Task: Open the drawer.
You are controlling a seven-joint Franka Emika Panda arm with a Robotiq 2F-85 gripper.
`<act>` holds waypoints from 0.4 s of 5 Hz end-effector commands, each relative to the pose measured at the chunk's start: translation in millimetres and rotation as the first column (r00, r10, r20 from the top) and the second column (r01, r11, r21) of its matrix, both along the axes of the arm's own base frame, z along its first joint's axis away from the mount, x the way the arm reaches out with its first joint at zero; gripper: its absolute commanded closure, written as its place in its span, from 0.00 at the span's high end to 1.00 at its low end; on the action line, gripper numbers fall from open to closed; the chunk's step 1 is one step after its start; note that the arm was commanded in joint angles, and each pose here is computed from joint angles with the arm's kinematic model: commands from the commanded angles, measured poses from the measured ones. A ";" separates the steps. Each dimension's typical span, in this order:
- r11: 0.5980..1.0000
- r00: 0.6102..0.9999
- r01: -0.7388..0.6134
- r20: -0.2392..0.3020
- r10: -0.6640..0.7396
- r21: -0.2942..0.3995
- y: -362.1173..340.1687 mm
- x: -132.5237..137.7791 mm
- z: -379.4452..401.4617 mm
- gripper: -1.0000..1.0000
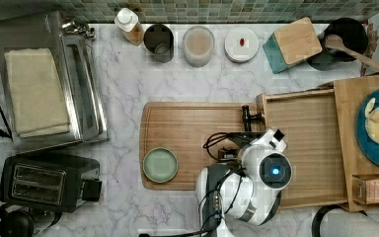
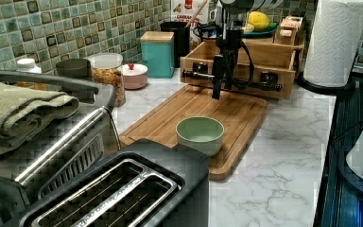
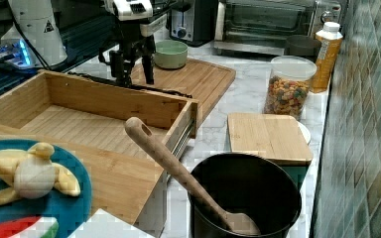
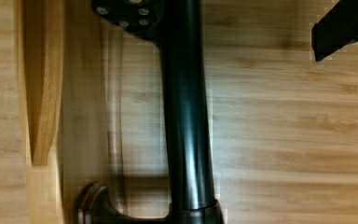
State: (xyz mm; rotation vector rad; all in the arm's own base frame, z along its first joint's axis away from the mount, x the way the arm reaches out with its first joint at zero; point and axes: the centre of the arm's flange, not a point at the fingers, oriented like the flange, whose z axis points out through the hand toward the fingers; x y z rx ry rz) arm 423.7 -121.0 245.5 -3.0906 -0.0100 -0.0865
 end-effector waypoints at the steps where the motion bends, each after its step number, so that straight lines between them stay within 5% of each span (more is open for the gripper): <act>1: 0.996 0.995 -0.085 -0.050 0.085 0.009 171.6 -16.6 8.3 1.00; 2: 0.996 0.995 -0.084 -0.049 0.085 0.009 171.6 -16.5 8.4 1.00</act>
